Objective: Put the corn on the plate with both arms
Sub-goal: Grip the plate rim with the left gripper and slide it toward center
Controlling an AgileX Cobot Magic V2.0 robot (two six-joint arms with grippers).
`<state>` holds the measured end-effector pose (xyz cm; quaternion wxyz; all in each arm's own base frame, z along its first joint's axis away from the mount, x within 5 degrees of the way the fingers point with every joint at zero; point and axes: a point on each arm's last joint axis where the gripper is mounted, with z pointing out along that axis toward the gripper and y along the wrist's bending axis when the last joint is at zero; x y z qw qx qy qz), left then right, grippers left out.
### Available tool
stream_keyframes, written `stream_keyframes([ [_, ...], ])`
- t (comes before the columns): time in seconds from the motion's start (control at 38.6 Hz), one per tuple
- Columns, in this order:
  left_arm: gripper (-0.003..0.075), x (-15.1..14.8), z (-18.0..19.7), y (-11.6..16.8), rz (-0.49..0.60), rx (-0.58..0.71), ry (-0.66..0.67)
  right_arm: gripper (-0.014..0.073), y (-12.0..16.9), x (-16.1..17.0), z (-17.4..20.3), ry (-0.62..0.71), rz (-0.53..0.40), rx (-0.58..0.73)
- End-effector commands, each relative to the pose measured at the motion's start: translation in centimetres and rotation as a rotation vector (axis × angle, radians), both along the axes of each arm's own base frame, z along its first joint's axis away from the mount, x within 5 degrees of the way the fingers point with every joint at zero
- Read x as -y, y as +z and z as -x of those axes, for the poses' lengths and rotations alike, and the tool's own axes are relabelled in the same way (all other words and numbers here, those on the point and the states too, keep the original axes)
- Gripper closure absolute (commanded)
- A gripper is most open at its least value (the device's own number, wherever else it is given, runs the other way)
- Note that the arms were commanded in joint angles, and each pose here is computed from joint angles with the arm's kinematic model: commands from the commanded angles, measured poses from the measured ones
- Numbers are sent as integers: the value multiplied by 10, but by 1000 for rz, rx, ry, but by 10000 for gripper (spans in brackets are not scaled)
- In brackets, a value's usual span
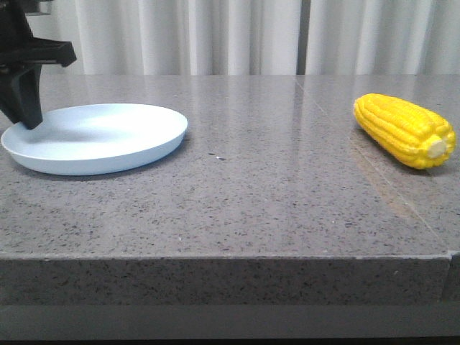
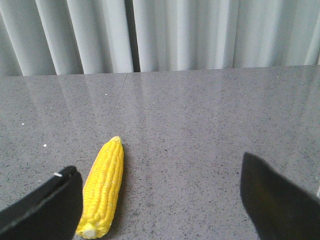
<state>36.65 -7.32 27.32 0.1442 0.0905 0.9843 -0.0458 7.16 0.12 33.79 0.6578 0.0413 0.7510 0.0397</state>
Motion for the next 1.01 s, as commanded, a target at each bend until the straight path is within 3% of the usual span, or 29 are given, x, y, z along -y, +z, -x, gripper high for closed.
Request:
stream_keyframes([
  [0.0,741,6,8,51,93,145,-1,-65,19,1,-1,-7,2,109],
  [0.18,741,14,15,93,186,209,-26,-65,19,1,-1,-7,2,109],
  [0.31,741,27,18,106,239,205,-62,-65,19,1,-1,-7,2,109],
  [0.47,741,57,16,95,294,171,-119,-65,19,1,-1,-7,2,109],
  [0.65,741,87,9,68,285,106,-177,-65,19,1,-1,-7,2,109],
  [0.98,738,93,-7,37,231,62,-177,-65,19,1,-1,-7,2,109],
])
